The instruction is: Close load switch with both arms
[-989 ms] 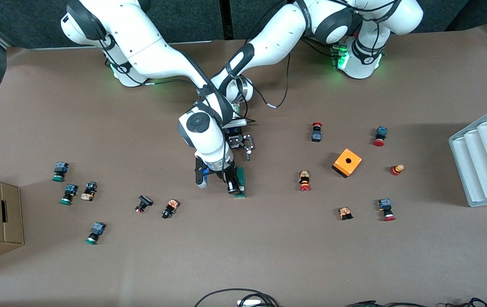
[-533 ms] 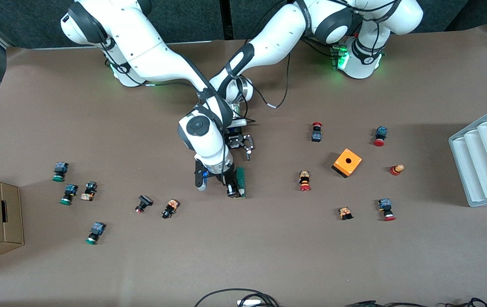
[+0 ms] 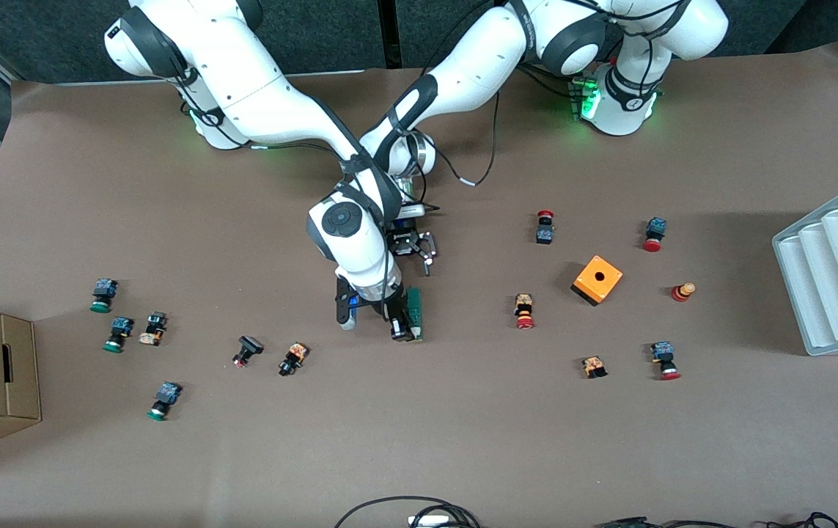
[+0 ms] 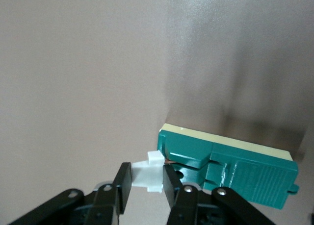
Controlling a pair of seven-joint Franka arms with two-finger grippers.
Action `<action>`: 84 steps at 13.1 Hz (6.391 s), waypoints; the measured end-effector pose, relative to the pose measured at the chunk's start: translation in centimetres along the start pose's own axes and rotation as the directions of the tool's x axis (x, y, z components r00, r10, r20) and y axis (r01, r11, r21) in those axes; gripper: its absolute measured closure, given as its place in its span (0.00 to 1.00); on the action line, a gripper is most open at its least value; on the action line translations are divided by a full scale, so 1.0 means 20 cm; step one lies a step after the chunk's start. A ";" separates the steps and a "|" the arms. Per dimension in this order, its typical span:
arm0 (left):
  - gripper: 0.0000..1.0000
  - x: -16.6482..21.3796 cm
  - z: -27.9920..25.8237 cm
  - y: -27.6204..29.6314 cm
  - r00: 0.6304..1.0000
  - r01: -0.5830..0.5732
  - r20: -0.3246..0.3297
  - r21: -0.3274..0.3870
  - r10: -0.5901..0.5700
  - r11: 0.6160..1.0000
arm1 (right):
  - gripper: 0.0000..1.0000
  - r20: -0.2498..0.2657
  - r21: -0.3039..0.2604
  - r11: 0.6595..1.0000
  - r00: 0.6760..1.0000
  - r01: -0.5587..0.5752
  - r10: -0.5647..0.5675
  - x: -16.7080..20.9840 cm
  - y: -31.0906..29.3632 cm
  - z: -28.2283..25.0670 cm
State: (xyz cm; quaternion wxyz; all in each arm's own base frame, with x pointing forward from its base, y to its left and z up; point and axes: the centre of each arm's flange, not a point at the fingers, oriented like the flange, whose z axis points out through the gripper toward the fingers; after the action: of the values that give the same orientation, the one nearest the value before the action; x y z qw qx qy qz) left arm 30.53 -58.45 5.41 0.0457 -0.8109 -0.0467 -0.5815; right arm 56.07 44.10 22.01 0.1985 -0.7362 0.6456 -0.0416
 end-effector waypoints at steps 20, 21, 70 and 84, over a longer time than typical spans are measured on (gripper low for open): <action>0.00 0.00 0.00 0.00 1.000 0.000 -0.001 0.000 0.000 1.000 | 0.71 -0.010 -0.007 1.000 1.000 -0.008 0.008 0.02 -0.05 0.04; 0.00 0.00 0.00 0.00 1.000 0.000 -0.001 0.000 0.000 1.000 | 0.71 -0.010 -0.006 1.000 1.000 -0.008 0.008 0.02 -0.05 0.04; 0.00 2.69 0.75 -1.10 0.322 -0.336 0.759 -0.467 0.566 0.818 | 0.00 0.226 -0.208 0.183 0.229 0.961 -0.947 2.32 -0.40 -2.20; 0.00 3.01 0.77 -2.86 0.308 -0.134 0.903 -0.269 0.298 0.954 | 0.00 0.250 -0.256 0.138 0.204 0.957 -0.946 2.30 -0.40 -2.19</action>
State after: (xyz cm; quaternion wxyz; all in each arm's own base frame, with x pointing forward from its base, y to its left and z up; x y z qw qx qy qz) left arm 56.73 1.68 58.68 0.0303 -0.9958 0.0865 -0.0014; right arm 57.17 -10.21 55.98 -0.0009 -0.9992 0.0273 -0.0291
